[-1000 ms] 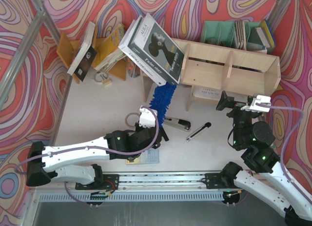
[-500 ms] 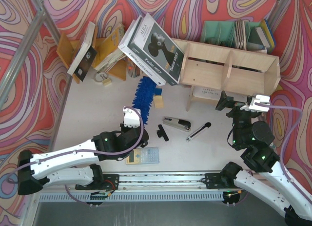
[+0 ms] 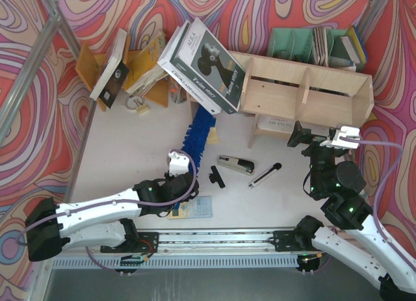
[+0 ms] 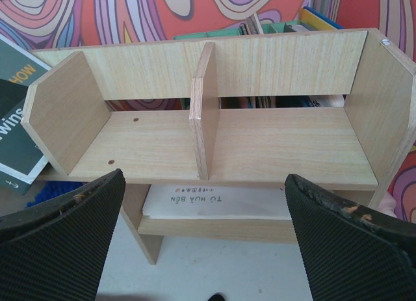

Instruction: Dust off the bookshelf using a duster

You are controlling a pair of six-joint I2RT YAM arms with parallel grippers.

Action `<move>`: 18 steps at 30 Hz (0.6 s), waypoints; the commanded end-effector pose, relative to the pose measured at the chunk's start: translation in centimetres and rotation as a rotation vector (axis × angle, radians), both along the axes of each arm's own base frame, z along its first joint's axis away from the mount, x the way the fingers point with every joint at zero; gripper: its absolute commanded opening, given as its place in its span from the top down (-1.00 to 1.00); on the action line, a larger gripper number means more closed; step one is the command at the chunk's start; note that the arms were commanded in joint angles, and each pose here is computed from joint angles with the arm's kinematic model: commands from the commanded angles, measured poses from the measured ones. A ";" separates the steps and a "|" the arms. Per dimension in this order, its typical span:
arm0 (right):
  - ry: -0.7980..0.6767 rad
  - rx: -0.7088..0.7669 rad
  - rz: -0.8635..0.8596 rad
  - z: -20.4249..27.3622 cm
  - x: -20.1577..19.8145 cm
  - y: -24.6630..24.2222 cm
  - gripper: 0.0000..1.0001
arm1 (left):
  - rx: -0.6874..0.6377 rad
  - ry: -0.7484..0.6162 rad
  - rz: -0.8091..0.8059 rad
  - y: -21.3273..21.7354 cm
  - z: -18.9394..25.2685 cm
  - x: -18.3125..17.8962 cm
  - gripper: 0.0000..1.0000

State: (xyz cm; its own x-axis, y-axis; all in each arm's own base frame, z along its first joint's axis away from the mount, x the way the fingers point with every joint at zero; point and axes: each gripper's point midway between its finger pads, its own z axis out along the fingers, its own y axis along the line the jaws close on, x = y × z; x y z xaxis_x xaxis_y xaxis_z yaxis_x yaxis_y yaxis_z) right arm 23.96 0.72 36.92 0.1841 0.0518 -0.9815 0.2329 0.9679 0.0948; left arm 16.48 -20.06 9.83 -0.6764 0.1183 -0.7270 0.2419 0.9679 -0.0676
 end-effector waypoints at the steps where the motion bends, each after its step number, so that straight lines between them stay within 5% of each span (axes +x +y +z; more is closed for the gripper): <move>1: -0.018 0.011 0.002 0.3 0.0 0.1 -0.97 | -0.058 0.024 0.033 -0.6 -1.5 0.4 1.00; 18: -0.015 0.011 0.000 0.2 0.1 0.0 -0.97 | -0.137 -0.109 -0.044 -0.7 7.7 1.5 1.00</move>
